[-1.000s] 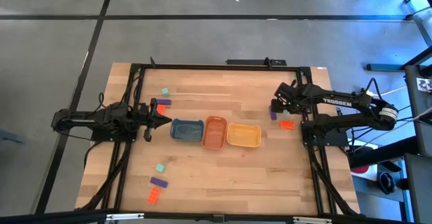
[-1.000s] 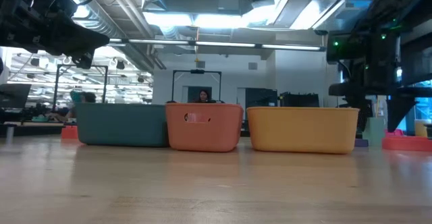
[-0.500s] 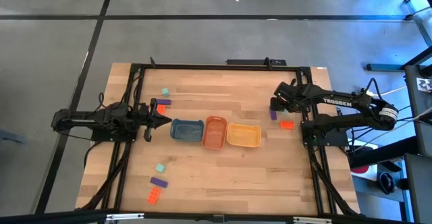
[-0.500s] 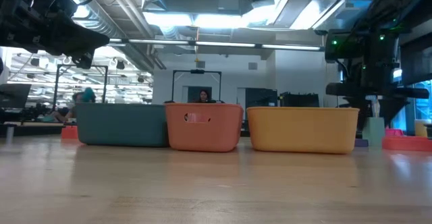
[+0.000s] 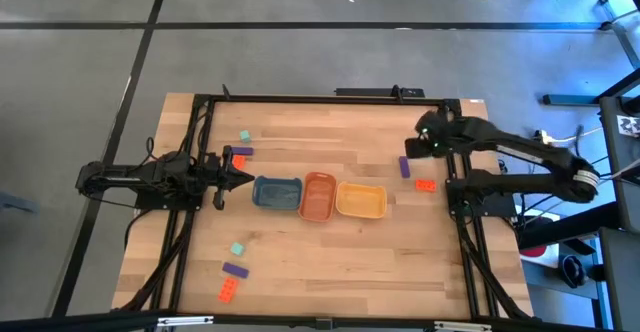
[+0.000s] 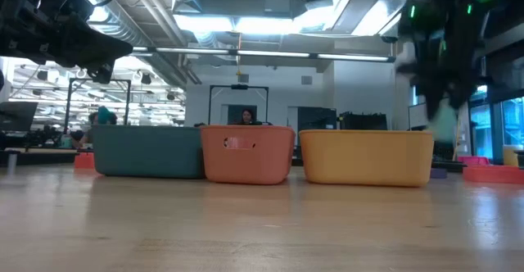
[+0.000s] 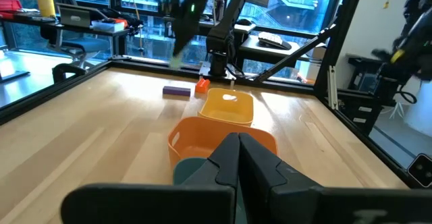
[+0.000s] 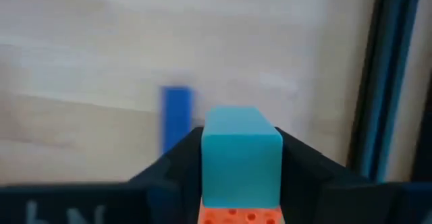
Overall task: Sort & place blocks by color
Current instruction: Put the top right light blue rectangular block into the yellow bin
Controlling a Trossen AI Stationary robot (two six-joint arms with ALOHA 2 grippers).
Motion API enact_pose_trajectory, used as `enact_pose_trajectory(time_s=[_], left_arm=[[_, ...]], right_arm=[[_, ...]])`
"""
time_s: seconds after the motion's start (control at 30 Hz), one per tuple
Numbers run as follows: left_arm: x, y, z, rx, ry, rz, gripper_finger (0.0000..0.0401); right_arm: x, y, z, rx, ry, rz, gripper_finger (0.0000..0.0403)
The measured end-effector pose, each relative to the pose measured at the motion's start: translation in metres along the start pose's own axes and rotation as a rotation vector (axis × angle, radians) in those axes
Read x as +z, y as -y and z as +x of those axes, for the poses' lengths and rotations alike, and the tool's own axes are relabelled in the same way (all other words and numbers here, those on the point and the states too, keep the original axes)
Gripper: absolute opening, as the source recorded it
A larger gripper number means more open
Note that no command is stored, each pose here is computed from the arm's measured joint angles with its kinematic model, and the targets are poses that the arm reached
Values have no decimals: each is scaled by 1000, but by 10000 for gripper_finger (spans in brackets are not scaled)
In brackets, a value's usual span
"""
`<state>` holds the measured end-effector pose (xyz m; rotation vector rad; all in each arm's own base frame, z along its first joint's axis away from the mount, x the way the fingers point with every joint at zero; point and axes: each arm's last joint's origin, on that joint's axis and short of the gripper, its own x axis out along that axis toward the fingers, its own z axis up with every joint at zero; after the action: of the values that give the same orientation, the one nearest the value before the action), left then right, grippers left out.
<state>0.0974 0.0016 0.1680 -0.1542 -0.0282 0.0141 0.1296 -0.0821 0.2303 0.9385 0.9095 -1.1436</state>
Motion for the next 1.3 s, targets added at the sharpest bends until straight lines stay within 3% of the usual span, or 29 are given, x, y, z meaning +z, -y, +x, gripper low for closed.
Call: enact_pose_trajectory(time_s=[0.17,0.3,0.63,0.73,1.2,1.3], left_arm=[[0,0,0,0,0,0,0],[0,0,0,0,0,0,0],[0,0,0,0,0,0,0],[0,0,0,0,0,0,0],[0,0,0,10,3,3,0],[12,1,-1,-6,126,-43,0]], right_arm=[[8,-11,-63,320,240,-123,137],[6,-20,-97,624,403,-233,137],[-33,-68,-101,1186,503,-398,137],[-42,-79,-102,1242,531,-416,137],[-64,-104,-85,1211,435,-520,137],[-67,-109,-79,1194,417,-531,137]])
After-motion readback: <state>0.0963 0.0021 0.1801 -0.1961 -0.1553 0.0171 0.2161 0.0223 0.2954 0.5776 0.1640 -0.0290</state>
